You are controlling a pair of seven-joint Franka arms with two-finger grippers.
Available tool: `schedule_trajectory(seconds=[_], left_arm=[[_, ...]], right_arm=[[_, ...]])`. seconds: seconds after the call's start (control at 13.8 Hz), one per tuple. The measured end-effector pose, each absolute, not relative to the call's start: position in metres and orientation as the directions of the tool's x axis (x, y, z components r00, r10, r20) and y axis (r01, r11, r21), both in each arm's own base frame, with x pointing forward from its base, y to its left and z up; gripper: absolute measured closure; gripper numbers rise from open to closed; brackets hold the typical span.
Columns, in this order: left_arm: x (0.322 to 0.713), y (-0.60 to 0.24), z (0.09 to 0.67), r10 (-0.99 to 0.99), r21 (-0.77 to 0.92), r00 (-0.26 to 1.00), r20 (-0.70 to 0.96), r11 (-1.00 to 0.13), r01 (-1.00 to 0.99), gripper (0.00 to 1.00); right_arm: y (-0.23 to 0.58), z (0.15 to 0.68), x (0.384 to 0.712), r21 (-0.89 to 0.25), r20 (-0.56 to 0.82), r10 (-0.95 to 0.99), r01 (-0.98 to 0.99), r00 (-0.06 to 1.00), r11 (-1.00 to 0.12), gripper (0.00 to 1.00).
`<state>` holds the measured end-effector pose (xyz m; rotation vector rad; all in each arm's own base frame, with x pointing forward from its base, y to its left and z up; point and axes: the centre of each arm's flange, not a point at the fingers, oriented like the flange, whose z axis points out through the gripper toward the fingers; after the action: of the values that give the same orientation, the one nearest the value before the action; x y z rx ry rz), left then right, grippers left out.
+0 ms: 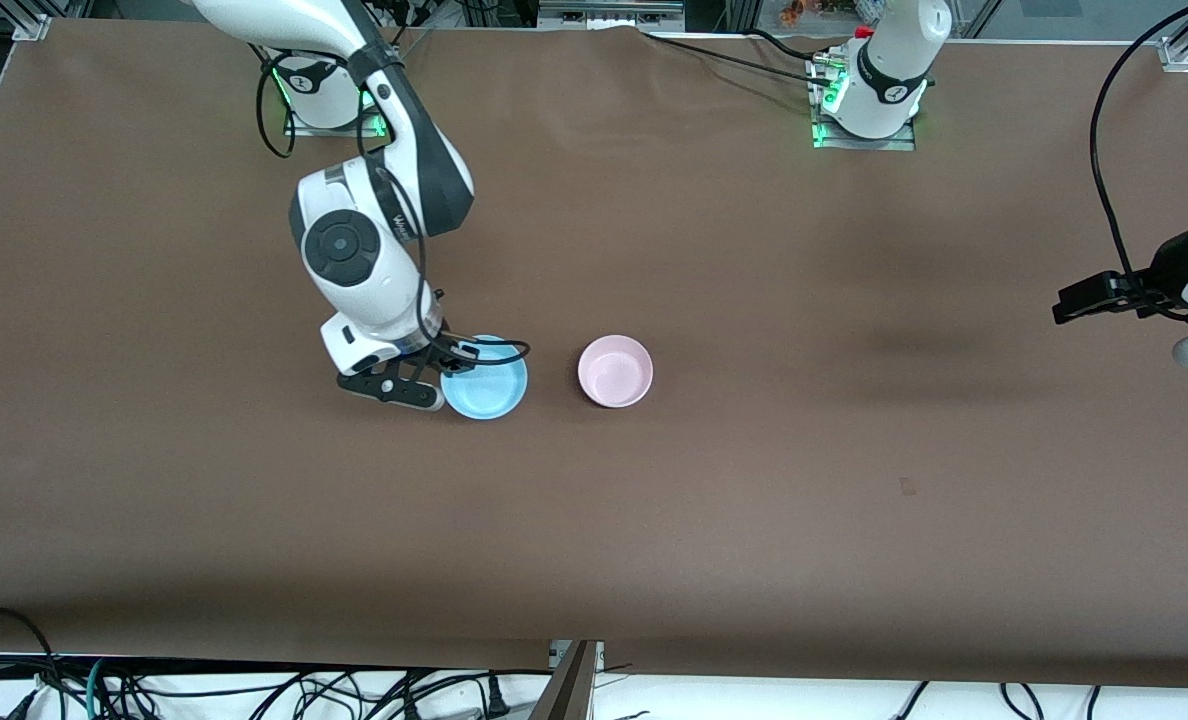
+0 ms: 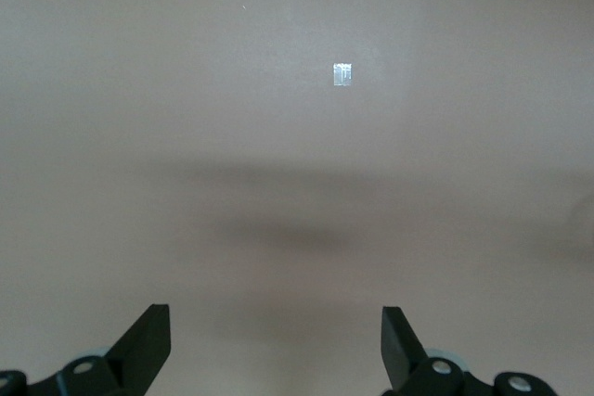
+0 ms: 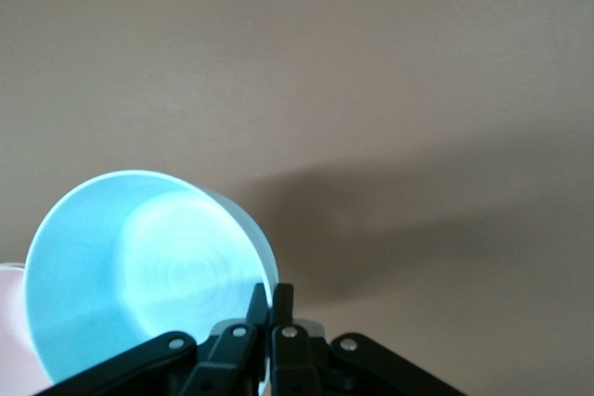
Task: Stack pink and blue bowls on white bowl
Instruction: 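Carry the blue bowl with the right gripper over the pink bowl, then lower the blue bowl into the pink bowl with the right gripper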
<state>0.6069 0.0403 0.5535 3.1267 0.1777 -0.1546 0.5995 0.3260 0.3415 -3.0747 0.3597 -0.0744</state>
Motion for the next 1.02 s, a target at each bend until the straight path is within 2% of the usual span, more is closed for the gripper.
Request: schedule_trajectory(seconds=[0.51, 1.02], left_arm=[[0.607, 0.040, 0.553, 0.113, 0.000, 0.989, -0.099, -0.994, 0.113, 0.00], [0.607, 0.040, 0.553, 0.113, 0.000, 0.989, -0.099, -0.994, 0.113, 0.00]], right_arm=[[0.419, 0.326, 0.588, -0.121, 0.060, -0.273, -0.265, 0.960, -0.957, 0.97], [0.454, 0.290, 0.573, -0.142, 0.064, -0.283, -0.272, 0.957, -0.952, 0.97]])
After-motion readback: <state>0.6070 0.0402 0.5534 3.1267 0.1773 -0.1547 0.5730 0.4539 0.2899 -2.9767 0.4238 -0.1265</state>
